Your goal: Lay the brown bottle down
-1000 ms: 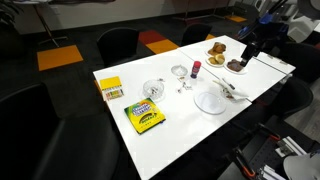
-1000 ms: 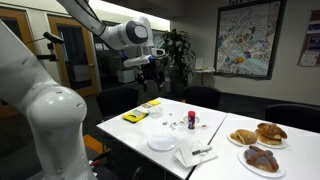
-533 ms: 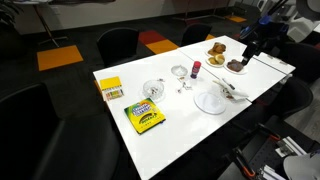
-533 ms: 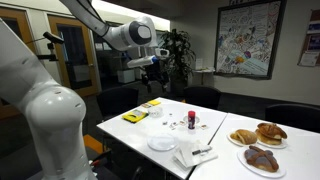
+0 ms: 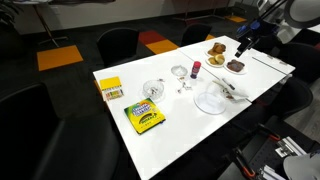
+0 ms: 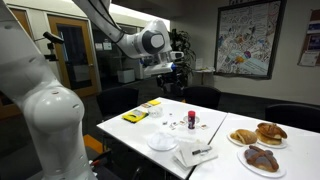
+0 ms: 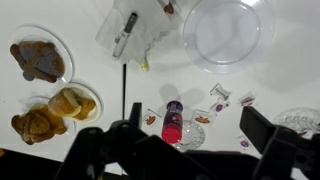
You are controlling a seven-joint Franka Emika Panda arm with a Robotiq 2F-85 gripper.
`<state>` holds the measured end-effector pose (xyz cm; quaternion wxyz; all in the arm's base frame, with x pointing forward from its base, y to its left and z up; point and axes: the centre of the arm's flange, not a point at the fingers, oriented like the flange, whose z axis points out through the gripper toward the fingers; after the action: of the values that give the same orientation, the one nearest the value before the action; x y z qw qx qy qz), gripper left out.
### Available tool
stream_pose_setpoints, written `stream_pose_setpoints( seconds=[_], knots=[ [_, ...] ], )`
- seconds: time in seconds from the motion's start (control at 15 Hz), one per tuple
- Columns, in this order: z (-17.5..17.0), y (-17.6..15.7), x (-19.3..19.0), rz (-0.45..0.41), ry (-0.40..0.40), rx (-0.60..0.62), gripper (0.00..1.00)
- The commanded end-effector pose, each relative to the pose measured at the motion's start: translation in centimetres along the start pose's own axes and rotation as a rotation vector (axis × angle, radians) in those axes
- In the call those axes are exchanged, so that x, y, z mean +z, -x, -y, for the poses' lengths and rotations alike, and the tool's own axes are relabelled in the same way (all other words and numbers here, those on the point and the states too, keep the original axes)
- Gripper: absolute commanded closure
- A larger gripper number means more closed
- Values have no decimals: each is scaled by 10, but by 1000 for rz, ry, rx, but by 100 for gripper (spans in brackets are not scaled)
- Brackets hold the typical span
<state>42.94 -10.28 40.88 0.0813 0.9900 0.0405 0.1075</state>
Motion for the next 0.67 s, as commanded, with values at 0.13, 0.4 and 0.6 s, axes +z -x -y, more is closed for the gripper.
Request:
stream_pose_setpoints(
  seconds=[0.13, 0.4, 0.6],
  knots=[
    [-6, -9, 12, -5, 2, -43, 0],
    [-7, -12, 13, -4, 4, -49, 0],
    [-7, -12, 13, -4, 4, -50, 0]
  ],
)
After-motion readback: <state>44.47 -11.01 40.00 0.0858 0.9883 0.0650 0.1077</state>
